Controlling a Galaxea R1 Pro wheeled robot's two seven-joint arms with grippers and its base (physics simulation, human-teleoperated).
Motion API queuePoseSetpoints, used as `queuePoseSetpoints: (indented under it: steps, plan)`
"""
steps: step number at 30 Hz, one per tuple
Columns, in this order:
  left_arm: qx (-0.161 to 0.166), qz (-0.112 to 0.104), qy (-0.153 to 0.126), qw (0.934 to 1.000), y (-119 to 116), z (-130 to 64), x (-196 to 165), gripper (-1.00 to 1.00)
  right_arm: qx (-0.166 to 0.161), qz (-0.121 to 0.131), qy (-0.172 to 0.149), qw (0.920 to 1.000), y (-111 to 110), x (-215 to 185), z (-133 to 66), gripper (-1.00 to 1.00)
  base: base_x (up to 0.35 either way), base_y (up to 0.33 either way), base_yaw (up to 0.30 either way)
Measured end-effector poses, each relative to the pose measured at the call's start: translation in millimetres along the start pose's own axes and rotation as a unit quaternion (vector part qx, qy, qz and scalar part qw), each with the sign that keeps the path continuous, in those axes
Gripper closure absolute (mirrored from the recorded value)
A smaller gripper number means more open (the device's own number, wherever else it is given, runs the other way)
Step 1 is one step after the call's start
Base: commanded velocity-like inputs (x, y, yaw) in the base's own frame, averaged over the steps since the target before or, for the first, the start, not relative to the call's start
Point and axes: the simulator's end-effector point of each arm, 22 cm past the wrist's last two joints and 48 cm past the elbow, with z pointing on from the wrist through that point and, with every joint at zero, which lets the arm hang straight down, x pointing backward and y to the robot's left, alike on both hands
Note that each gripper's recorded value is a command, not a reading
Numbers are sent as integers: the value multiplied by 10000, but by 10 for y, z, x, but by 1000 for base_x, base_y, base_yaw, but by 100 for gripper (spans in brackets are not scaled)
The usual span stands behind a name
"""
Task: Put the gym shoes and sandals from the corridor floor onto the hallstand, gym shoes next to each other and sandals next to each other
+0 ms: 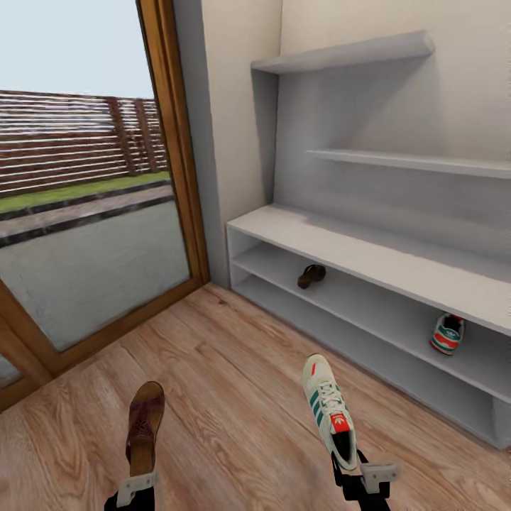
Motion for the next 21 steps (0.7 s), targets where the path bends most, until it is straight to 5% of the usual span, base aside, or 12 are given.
queuePoseSetpoints:
  steps: [10,21]
  plan:
    - [0,0,0,10000,0,0,0,100,-2,-2,0,10000,1,0,0,100,136,266,-262]
    - [1,0,3,10000,-1,1,2,100,-6,-3,-4,10000,3,-2,2,100,33,42,-262]
